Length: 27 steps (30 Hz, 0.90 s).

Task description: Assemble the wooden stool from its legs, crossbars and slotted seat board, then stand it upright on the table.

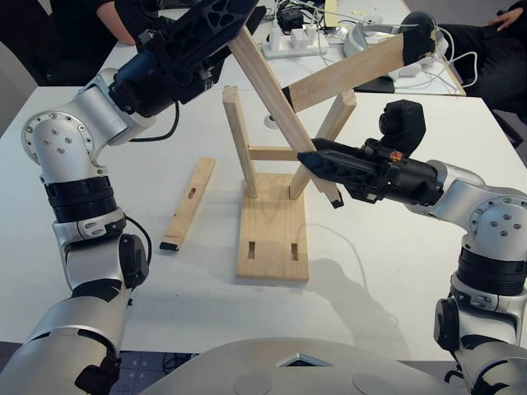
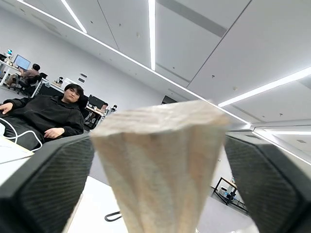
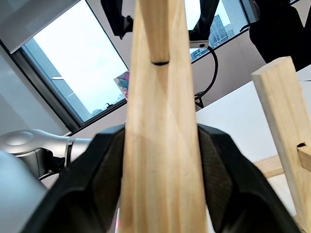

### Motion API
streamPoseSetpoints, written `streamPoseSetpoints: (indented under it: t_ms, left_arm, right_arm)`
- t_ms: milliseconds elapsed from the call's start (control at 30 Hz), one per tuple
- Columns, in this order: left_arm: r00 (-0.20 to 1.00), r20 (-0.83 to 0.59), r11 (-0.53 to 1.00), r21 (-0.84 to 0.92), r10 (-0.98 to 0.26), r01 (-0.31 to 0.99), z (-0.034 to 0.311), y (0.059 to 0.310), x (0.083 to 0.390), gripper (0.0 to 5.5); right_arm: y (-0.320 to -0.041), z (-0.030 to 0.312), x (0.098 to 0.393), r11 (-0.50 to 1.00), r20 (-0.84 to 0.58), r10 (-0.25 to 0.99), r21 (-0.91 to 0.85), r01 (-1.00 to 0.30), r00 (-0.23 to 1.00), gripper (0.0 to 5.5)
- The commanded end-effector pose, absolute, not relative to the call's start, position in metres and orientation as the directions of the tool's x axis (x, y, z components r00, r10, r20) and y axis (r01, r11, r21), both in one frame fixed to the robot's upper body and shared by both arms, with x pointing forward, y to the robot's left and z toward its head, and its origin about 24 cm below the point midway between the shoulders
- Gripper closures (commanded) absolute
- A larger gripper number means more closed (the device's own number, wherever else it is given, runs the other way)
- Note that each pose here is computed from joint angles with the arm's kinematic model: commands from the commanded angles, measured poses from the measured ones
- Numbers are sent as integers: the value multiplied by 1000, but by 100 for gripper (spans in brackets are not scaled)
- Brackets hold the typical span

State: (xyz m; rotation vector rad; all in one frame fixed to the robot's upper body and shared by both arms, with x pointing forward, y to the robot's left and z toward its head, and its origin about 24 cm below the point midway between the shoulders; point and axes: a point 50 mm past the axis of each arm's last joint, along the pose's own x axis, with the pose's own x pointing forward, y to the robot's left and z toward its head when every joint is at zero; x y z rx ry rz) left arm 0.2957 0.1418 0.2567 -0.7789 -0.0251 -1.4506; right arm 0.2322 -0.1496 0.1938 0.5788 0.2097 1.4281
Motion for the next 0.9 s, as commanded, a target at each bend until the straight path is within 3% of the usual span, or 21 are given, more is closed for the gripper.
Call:
streamPoseSetpoints:
  t_ms: [33,500,700,800,900]
  left_arm:
    - [165,422,-47,-448,-891,893,252,143,292,153]
    - [161,409,-33,-427,-898,904,249,147,290,348]
    - [163,407,-25,-419,-899,908,249,149,290,349]
    - [167,416,-23,-414,-894,910,249,150,290,349]
    - [172,430,-21,-409,-886,912,250,152,289,349]
  right_arm:
    - [-152,191,231,28,190,971,501,-865,142,343]
    - [-155,189,231,33,182,973,497,-867,142,343]
    - [-156,189,231,42,161,977,489,-871,138,343]
    - [-157,184,236,121,111,975,466,-877,193,343]
    - [-160,176,236,160,55,976,467,-870,209,282]
